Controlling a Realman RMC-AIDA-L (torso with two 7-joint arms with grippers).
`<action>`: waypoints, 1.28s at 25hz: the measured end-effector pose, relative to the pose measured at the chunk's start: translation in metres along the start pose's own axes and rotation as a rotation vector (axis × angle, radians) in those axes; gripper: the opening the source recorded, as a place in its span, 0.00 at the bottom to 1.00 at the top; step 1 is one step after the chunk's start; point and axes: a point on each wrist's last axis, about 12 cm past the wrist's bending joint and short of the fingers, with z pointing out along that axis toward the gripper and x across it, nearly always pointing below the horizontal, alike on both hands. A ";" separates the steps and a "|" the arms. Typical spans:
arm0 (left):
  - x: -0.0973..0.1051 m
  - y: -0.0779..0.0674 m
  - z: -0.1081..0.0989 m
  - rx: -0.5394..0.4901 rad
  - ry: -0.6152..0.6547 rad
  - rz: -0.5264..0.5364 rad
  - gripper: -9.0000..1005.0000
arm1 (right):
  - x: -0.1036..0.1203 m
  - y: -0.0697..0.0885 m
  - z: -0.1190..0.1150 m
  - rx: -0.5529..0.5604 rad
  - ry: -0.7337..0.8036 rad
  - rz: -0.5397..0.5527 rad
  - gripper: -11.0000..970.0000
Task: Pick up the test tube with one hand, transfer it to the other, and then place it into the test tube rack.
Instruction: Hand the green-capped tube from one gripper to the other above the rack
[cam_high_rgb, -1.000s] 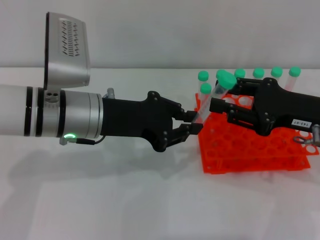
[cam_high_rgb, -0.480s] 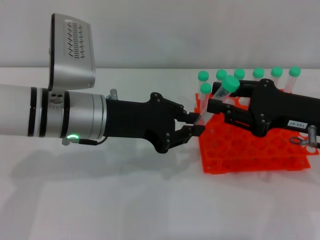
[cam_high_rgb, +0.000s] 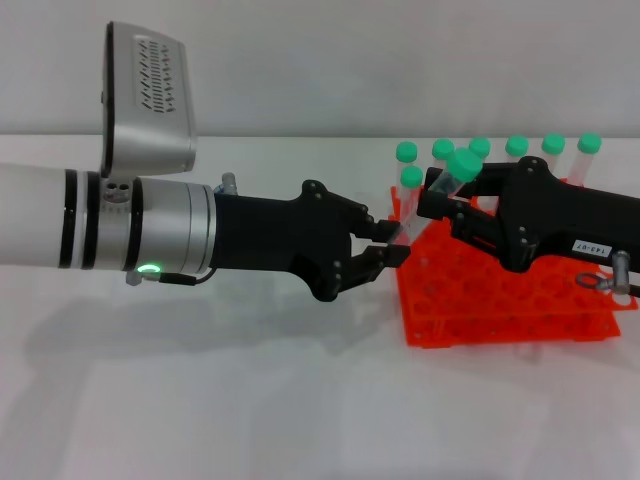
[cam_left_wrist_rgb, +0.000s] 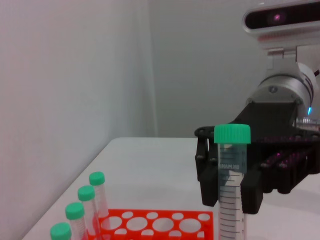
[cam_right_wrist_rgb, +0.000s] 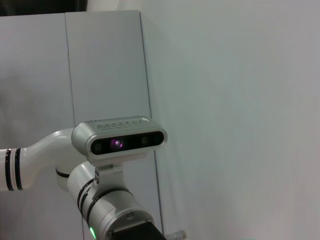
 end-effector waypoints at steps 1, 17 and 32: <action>0.000 0.000 0.000 -0.001 0.004 0.001 0.26 | 0.000 0.000 0.000 0.001 0.000 0.000 0.24; 0.002 0.001 -0.001 -0.016 0.008 -0.002 0.32 | 0.002 0.000 -0.001 0.010 -0.002 0.013 0.22; 0.008 0.004 -0.022 -0.095 -0.055 -0.052 0.77 | 0.006 -0.001 -0.005 0.030 0.005 0.025 0.22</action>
